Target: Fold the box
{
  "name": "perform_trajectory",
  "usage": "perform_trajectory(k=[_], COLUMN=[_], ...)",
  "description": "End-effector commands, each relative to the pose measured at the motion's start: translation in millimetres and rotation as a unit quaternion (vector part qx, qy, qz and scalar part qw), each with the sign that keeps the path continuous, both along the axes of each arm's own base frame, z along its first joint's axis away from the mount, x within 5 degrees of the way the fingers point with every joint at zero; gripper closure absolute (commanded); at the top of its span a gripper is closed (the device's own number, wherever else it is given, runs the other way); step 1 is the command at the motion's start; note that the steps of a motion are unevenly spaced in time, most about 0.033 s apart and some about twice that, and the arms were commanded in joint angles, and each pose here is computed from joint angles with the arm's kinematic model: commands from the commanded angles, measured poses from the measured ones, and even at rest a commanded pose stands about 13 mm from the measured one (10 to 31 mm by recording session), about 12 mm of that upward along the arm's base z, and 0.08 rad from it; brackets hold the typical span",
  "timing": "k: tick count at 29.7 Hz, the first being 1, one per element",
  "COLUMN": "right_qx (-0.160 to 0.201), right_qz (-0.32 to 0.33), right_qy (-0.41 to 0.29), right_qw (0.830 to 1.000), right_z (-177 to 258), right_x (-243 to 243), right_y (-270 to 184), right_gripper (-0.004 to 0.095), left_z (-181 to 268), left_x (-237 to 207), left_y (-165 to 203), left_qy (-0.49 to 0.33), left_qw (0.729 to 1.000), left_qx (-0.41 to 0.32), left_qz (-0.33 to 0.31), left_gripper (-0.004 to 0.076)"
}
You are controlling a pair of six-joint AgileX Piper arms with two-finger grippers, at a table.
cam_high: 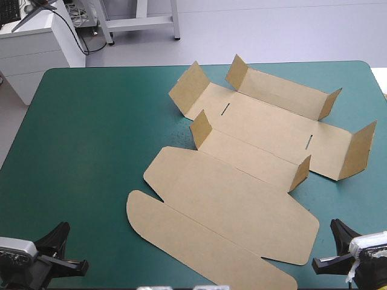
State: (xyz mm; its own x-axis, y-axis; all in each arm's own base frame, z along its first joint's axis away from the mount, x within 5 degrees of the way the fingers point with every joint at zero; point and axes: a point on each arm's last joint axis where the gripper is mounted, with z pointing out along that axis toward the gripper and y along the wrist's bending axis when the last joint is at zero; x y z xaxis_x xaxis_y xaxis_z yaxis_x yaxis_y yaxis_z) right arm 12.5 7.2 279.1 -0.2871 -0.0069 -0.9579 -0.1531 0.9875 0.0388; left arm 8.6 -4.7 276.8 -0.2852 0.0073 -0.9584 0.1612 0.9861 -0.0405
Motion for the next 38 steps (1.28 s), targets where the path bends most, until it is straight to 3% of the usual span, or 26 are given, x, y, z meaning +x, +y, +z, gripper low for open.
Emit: perform_trajectory(k=[1,12,15,20,23,31,38], right_qx=[0.004,0.002,0.002,0.003,0.003,0.001,0.069], right_qz=[-0.001,0.0,0.0,0.0,0.0,-0.003,-0.046], right_qy=[-0.041,-0.041,-0.041,-0.041,-0.039,-0.038,-0.008], right_qw=[0.999,0.999,0.999,0.999,0.999,0.999,0.997], right_z=[14,14,14,14,14,14,26], right_x=[0,0,0,0,1,1,11], right_y=[0,0,0,0,0,-1,-4], right_gripper=[0.0927,0.0889,0.0743,0.0264,0.0095,0.0074,0.0074], left_z=[14,14,14,14,14,14,14], left_x=[-2,-2,-2,-2,-2,-2,-2], left_y=[0,0,0,0,0,0,0], left_qy=[-0.051,-0.051,-0.051,-0.051,-0.051,-0.051,-0.051], left_qw=[0.999,0.999,0.999,0.999,0.999,0.999,0.999], left_qx=[-0.01,-0.01,-0.01,-0.01,-0.01,-0.01,-0.01], left_qz=[0.001,0.001,0.001,0.001,0.001,0.001,0.001], left_gripper=[0.0732,0.0732,0.0732,0.0732,0.0732,0.0732,0.0732])
